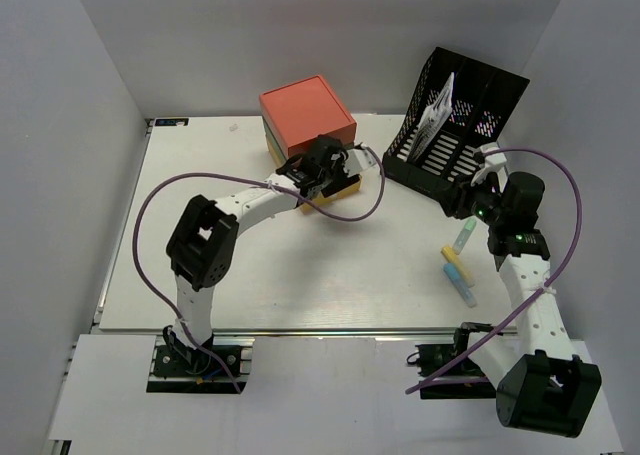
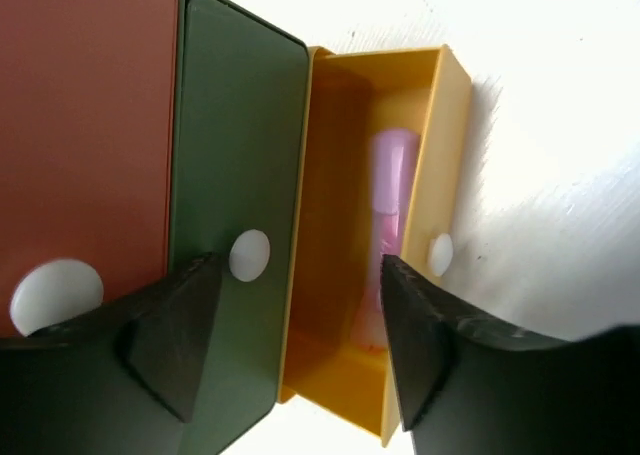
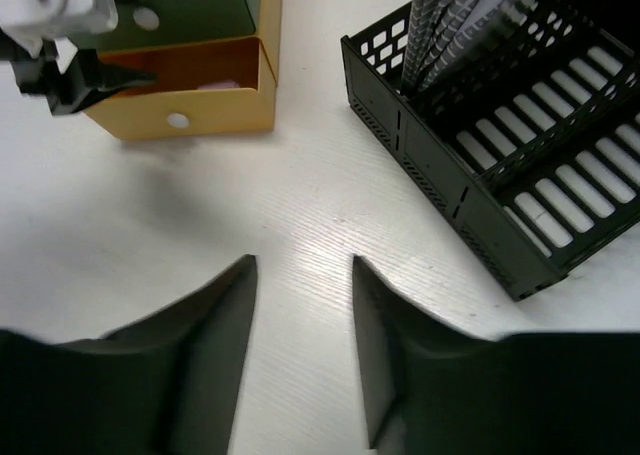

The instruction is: Organize the desk

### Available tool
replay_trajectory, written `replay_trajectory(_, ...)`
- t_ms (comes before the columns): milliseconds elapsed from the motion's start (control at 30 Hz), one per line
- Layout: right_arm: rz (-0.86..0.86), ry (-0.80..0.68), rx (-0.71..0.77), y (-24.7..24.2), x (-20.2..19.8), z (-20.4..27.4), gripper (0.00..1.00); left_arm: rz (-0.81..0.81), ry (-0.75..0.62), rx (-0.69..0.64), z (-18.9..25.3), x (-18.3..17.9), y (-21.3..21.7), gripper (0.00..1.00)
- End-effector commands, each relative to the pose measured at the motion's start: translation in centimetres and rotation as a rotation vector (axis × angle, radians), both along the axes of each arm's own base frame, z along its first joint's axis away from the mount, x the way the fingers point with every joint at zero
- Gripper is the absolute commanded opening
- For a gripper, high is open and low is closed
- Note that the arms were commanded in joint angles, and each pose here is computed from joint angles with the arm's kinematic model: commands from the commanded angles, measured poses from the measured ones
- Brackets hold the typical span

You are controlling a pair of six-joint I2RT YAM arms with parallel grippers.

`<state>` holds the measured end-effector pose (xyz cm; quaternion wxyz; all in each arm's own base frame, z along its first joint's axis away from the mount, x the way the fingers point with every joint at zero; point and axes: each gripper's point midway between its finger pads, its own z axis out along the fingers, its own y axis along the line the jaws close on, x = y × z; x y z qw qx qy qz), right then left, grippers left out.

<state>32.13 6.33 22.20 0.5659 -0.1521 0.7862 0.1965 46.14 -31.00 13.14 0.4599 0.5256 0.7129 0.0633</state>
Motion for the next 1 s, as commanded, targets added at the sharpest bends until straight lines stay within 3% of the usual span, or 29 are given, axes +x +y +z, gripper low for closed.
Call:
replay_trajectory(0, 0.058, -0.047, -0.022, 0.4, 0.2, 0.6, 0.52, 0.047, -0.146, -0.117, 6.1, 0.5, 0.3, 0.78)
replay_trajectory(167, 0.130, -0.037, -0.038, 1.1, -0.2, 0.2, 0.63, 0.063, -0.163, -0.170, 8.1, -0.8, 0.1, 0.80)
replay_trajectory(233, 0.119, -0.017, -0.056, 0.8, 0.1, 0.2, 0.62, 0.082, -0.124, -0.295, 10.2, -2.2, -0.1, 0.72)
replay_trajectory(267, 0.116, -0.017, -0.075, 0.6, 0.3, 0.3, 0.55, 0.083, -0.085, -0.339, 10.7, -3.1, -0.2, 0.63)
replay_trajectory(300, 0.093, 0.028, -0.087, 0.1, 0.3, -0.4, 0.48, 0.060, -0.034, -0.395, 10.8, -4.4, -0.6, 0.43)
replay_trajectory(333, 0.084, 0.017, -0.105, -0.2, 0.7, 0.5, 0.40, 0.079, 0.002, -0.513, 12.8, -5.9, -0.6, 0.31)
replay_trajectory(367, 0.081, 0.034, -0.133, -0.5, 1.1, 0.1, 0.24, 0.069, 0.024, -0.569, 13.5, -7.0, -0.6, 0.20)
replay_trajectory(400, 0.069, 0.092, -0.147, -0.9, 0.7, -0.7, 0.18, 0.054, 0.129, -0.626, 11.5, -9.2, -0.8, 0.06)
replay_trajectory(467, 0.094, 0.114, -0.209, -1.5, 1.2, -0.6, 0.13, 0.006, 0.123, -0.755, 14.6, -12.3, 0.4, 0.00)
replay_trajectory(500, 0.088, 0.185, -0.239, -2.1, 0.4, -1.6, 0.14, 0.056, 0.225, -0.801, 11.7, -14.3, 1.2, 0.00)
replay_trajectory(533, 0.095, 0.191, -0.270, -2.4, 0.5, -1.2, 0.18, 0.082, 0.241, -0.842, 11.7, -15.1, 2.3, 0.00)
replay_trajectory(567, 0.113, 0.232, -0.299, -2.6, 0.5, -2.0, 0.32, 0.092, 0.216, -0.898, 13.6, -16.7, 3.8, 0.00)
replay_trajectory(633, 0.135, 0.311, -0.382, -3.8, -0.4, -3.6, 0.45, 0.173, 0.251, -0.911, 11.3, -18.5, 6.0, 0.06)
replay_trajectory(667, 0.149, 0.346, -0.402, -4.0, -0.4, -4.3, 0.57, 0.159, 0.223, -0.944, 12.7, -19.9, 7.2, 0.14)
replay_trajectory(733, 0.139, 0.419, -0.457, -5.2, -1.0, -5.9, 0.61, 0.148, 0.222, -0.936, 11.5, -21.4, 8.2, 0.46)
replay_trajectory(800, 0.081, 0.508, -0.492, -6.6, -1.2, -8.1, 0.60, 0.113, 0.172, -0.954, 12.5, -22.6, 9.3, 0.63)
replay_trajectory(833, 0.050, 0.546, -0.491, -7.0, -1.2, -8.8, 0.55, 0.116, 0.174, -0.944, 11.9, -23.0, 9.6, 0.78)
replay_trajectory(967, -0.095, 0.686, -0.492, -8.8, -1.5, -11.1, 0.44, 0.126, 0.133, -0.925, 12.5, -23.1, 10.3, 0.87)
